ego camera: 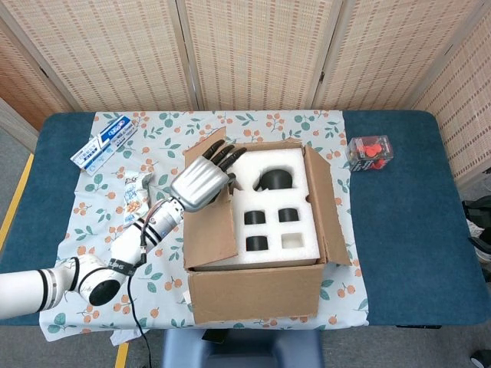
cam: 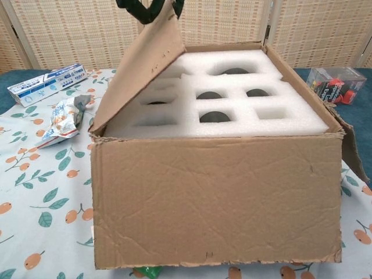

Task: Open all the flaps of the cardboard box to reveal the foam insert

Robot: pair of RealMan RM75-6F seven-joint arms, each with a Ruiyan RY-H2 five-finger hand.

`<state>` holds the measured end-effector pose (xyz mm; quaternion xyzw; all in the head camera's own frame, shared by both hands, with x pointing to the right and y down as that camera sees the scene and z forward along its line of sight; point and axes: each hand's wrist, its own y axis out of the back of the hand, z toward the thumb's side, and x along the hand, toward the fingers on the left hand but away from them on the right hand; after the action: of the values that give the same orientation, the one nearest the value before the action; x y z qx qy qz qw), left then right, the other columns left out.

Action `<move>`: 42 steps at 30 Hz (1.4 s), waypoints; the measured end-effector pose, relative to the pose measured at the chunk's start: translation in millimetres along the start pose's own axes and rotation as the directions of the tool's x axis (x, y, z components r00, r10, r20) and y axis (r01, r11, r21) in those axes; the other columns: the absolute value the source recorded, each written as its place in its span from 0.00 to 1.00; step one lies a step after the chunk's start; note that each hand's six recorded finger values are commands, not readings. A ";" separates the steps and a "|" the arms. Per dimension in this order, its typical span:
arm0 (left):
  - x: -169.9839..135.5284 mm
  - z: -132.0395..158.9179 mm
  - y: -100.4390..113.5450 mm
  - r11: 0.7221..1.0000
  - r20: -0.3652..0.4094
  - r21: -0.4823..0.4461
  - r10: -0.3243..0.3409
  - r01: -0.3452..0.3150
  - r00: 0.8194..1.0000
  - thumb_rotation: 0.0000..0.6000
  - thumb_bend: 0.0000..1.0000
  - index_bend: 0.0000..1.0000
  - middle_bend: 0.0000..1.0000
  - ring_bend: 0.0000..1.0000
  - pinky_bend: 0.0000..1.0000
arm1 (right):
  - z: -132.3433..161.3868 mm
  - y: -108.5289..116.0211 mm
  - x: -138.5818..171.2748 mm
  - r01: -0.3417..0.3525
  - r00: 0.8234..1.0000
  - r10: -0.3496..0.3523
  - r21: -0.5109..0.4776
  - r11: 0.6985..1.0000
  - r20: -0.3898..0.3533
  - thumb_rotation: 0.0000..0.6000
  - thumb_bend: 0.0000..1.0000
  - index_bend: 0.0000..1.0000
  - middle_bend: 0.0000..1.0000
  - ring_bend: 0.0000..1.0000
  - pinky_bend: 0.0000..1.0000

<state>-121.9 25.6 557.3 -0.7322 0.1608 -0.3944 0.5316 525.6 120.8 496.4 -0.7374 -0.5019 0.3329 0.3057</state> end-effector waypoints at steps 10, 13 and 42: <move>-36.6 -26.8 14.3 0.998 -0.111 0.049 0.051 -0.046 0.993 1.00 1.00 0.54 0.00 0.00 0.00 | 3.5 -6.5 -2.2 -0.013 1.000 0.013 0.010 1.000 0.001 0.47 0.22 0.41 0.00 0.00 0.00; -45.9 -36.9 13.7 0.996 -0.148 0.070 0.059 -0.049 0.987 1.00 1.00 0.54 0.00 0.00 0.00 | 4.5 -8.0 -2.2 -0.015 1.000 0.015 0.012 1.000 0.002 0.48 0.22 0.41 0.00 0.00 0.00; -142.4 -123.9 3.2 0.989 -0.433 -0.055 0.101 -0.138 0.896 1.00 1.00 0.37 0.00 0.00 0.00 | 7.0 -27.4 -8.7 -0.056 0.998 0.055 0.019 0.998 0.032 0.48 0.22 0.41 0.00 0.00 0.00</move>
<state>-304.9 36.8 511.9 -0.6380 0.3349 -0.5050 0.4752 502.9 121.9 515.4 -0.7426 -0.4825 0.3579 0.2958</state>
